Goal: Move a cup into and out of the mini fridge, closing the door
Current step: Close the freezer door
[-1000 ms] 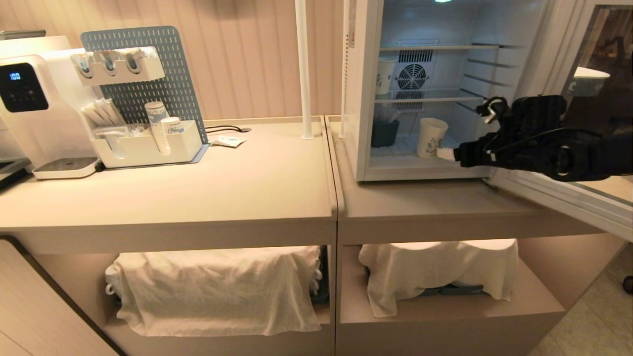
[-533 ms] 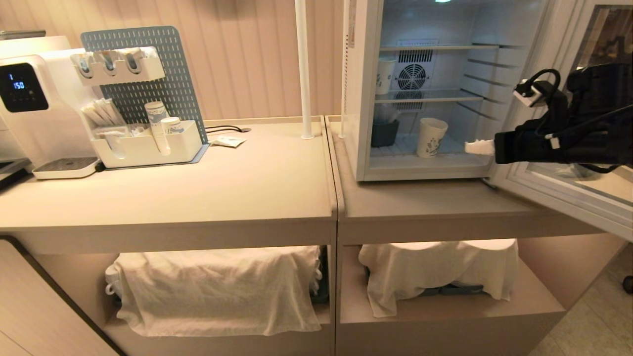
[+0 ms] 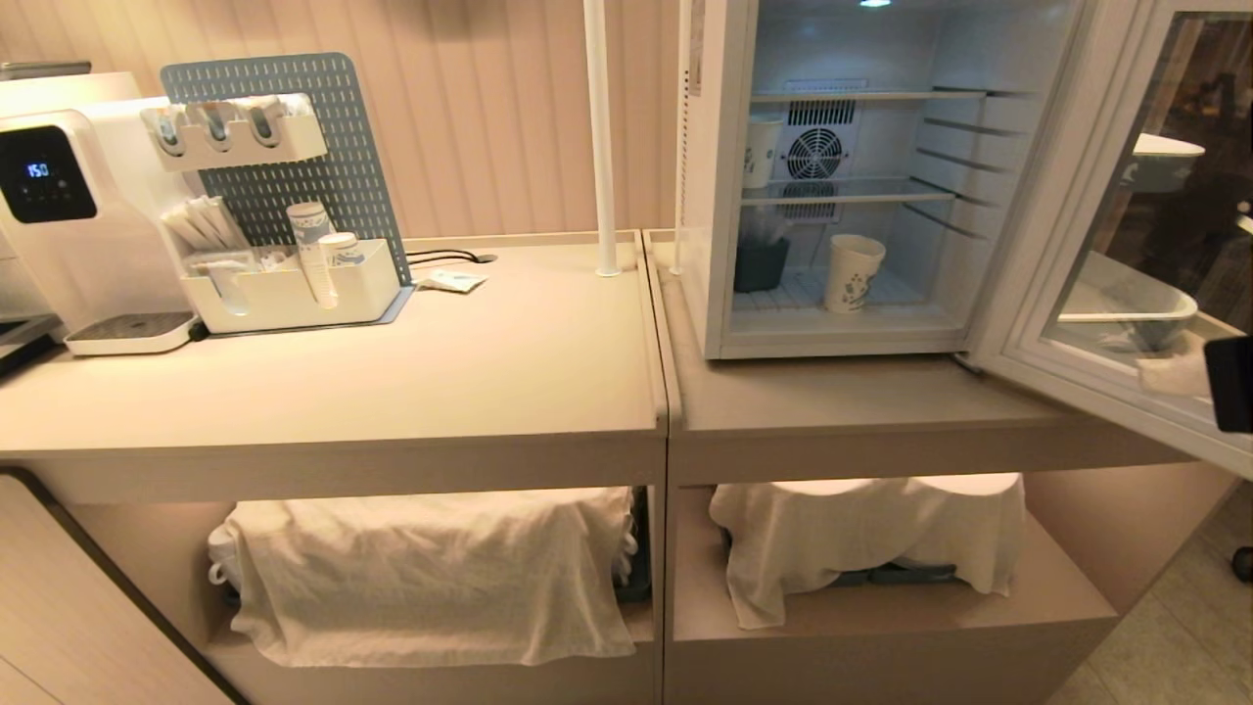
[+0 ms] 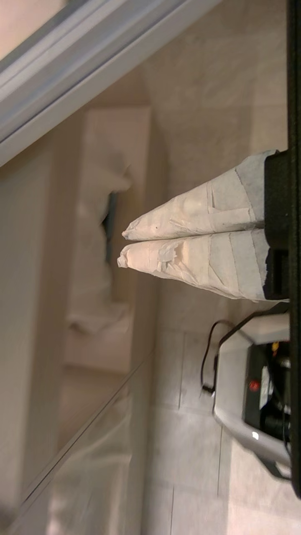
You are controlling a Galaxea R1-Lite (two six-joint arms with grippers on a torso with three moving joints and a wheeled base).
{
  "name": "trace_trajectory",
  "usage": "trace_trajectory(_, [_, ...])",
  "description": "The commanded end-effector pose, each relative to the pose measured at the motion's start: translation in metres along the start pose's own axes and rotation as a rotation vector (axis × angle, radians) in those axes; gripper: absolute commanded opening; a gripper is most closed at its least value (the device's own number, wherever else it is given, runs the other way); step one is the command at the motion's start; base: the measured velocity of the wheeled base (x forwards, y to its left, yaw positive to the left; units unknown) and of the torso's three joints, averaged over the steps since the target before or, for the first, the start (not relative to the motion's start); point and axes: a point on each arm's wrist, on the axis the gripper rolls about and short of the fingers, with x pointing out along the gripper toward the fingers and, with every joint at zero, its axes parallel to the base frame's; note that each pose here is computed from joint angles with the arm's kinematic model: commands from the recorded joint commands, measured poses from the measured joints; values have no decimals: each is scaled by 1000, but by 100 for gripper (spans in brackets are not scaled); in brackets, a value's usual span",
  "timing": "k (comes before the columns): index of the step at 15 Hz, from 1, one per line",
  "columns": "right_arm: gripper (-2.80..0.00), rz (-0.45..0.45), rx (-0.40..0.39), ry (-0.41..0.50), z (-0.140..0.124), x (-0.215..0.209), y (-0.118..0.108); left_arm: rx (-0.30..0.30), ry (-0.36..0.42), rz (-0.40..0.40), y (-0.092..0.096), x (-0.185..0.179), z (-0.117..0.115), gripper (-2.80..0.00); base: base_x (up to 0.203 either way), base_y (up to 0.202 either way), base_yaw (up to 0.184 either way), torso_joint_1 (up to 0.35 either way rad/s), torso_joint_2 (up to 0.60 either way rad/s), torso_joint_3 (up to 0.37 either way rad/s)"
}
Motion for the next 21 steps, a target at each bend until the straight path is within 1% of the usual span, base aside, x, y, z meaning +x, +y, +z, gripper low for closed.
trace_trajectory(1, [-280,-65,-19,-62,-53,-54,8,0,-1,0,0,0,0,-280,0,0,0,0,0,0])
trace_trajectory(3, [-280,-105,-32,-95,-108,-79,17,0,0,0,0,0,0,-280,0,0,0,0,0,0])
trace_trajectory(5, [-280,-147,-31,-133,-164,-91,26,0,0,0,0,0,0,-280,0,0,0,0,0,0])
trace_trajectory(7, [-280,-191,-30,-170,-216,-86,35,-1,0,0,0,0,0,-280,0,0,0,0,0,0])
trace_trajectory(8, [-280,-213,-28,-191,-235,-76,37,0,-2,0,0,0,0,-280,0,0,0,0,0,0])
trace_trajectory(9, [-280,-234,-28,-249,-242,-68,37,0,0,0,0,0,0,-280,0,0,0,0,0,0])
trace_trajectory(10, [-280,-241,-32,-268,-250,-58,38,-1,0,0,0,0,0,-280,0,0,0,0,0,0])
trace_trajectory(11, [-280,-228,-41,-324,-253,-52,38,0,0,0,0,0,0,-280,0,0,0,0,0,0])
trace_trajectory(12, [-280,-189,-57,-357,-256,-49,39,-1,-2,0,0,0,0,-280,0,0,0,0,0,0])
trace_trajectory(14, [-280,-139,-87,-375,-257,-50,40,0,-2,0,0,0,0,-280,0,0,0,0,0,0])
trace_trajectory(16, [-280,-115,-106,-465,-263,-57,41,-1,-2,0,0,0,0,-280,0,0,0,0,0,0])
trace_trajectory(17, [-280,-111,-100,-519,-264,-59,41,0,-1,0,0,0,0,-280,0,0,0,0,0,0])
trace_trajectory(19, [-280,-120,-99,-620,-270,-65,42,-1,-3,1,0,0,0,-280,0,0,0,0,0,0])
trace_trajectory(20, [-280,-123,-99,-652,-272,-67,43,0,0,2,0,0,0,-280,0,0,0,0,0,0])
trace_trajectory(21, [-280,-119,-87,-656,-272,-67,43,-1,-1,1,0,0,0,-280,0,0,0,0,0,0])
